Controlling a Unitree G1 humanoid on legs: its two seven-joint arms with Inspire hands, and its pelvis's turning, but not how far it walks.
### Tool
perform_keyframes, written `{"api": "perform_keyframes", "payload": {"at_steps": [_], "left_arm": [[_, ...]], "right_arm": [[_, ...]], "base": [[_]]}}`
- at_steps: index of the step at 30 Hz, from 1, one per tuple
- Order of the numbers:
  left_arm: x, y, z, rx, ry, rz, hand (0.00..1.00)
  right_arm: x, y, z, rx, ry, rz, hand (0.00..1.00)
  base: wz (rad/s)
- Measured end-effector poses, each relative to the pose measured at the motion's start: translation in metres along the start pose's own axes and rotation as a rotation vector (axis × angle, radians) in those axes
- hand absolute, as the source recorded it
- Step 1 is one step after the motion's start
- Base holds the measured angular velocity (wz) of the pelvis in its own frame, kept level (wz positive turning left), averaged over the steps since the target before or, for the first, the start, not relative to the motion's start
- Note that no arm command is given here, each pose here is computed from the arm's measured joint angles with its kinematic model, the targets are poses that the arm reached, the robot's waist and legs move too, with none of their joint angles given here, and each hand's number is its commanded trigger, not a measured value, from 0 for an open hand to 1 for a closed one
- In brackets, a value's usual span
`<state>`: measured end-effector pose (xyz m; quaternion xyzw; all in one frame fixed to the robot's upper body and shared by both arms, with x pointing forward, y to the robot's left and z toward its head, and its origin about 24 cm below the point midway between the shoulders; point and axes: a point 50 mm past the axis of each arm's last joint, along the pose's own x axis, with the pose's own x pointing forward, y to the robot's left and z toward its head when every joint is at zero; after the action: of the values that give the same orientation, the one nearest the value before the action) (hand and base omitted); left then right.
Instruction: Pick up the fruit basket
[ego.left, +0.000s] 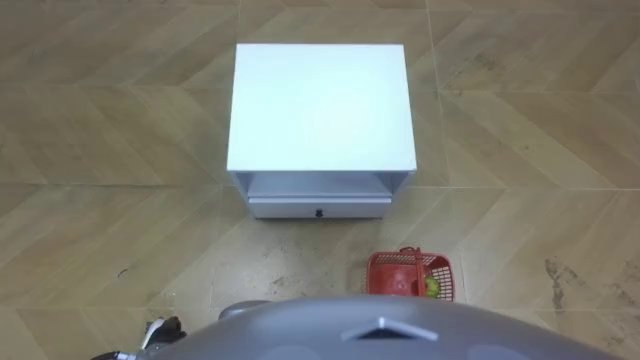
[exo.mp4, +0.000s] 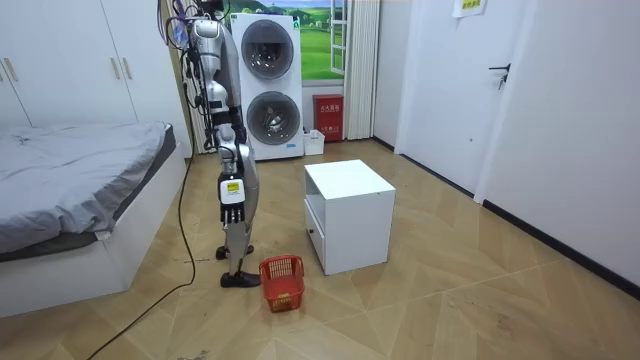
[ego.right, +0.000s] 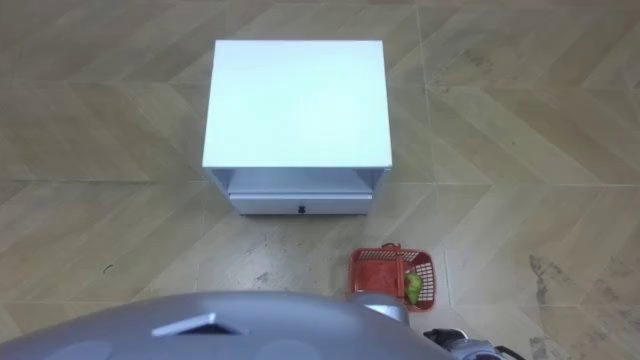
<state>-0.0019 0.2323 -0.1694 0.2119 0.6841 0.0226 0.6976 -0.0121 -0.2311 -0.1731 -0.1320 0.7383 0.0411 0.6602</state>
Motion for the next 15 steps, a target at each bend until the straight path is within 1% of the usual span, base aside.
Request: {"api": "perform_keyframes", "payload": {"at_steps": [15], "left_arm": [[-0.0003, -0.0040, 0.0001, 0.024, 0.001, -0.039, 0.00]], "right_arm": [[0.0000, 0.0003, -0.0008, -0.006, 0.010, 0.009, 0.00]], "base": [[0.00]]}}
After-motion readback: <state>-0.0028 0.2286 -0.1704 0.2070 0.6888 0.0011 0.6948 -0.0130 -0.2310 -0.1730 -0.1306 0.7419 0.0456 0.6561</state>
